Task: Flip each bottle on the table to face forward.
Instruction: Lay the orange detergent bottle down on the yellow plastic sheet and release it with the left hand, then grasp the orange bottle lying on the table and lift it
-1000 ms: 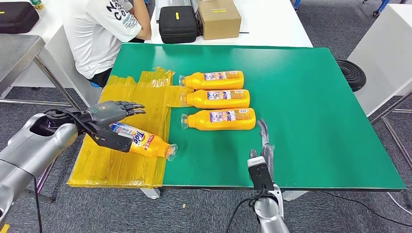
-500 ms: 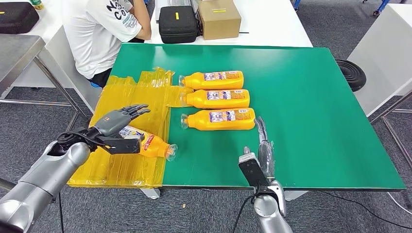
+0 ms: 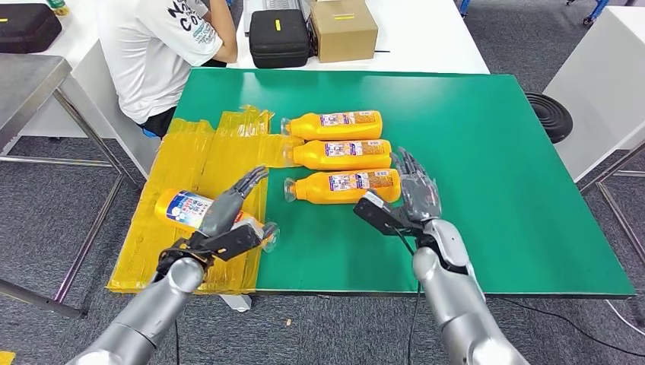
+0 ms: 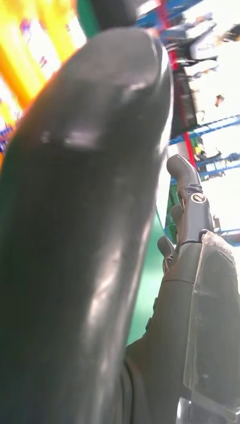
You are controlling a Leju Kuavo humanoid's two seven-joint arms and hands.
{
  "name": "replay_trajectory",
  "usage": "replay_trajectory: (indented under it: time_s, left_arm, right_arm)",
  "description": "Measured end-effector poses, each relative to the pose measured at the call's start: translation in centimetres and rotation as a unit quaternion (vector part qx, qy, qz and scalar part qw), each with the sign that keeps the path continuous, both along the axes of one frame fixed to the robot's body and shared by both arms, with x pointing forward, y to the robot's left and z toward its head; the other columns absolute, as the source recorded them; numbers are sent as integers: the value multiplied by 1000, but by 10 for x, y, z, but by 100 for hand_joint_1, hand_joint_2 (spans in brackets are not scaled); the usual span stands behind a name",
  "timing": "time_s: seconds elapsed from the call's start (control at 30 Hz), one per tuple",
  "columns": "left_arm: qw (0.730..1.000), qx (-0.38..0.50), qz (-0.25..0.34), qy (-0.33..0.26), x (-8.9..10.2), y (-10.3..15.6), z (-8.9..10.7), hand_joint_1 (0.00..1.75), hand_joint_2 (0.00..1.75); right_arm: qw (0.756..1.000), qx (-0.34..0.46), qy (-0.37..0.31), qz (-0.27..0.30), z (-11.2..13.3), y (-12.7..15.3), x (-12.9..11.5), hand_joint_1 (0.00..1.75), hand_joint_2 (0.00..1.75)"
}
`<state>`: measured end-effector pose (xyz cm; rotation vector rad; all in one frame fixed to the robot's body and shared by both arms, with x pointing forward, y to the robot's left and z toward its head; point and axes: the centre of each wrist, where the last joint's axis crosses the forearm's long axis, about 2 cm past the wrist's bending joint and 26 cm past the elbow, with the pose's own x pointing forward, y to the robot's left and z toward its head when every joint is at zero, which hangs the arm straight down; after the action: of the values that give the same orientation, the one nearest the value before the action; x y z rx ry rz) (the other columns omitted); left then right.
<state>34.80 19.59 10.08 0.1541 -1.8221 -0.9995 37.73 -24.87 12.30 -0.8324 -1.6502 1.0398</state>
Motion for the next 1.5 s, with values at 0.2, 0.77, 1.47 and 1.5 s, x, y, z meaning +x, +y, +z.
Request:
replay_trajectory:
  time_s: [0.2, 0.77, 1.47, 1.5]
  left_arm:
    - [999, -18, 22, 16, -13, -5, -10, 0, 175]
    - [998, -28, 51, 14, -23, 3, -11, 0, 175]
    - [998, -25, 57, 16, -21, 5, -10, 0, 175]
    - [998, -25, 58, 16, -21, 5, -10, 0, 175]
  right_arm:
    - [995, -73, 60, 17, 9, 0, 32, 0, 0]
    - [979, -130, 132, 79, 20, 38, 50, 0, 0]
    - [964, -168, 201, 35, 7, 26, 47, 0, 175]
    - [964, -170, 204, 29, 6, 24, 47, 0, 175]
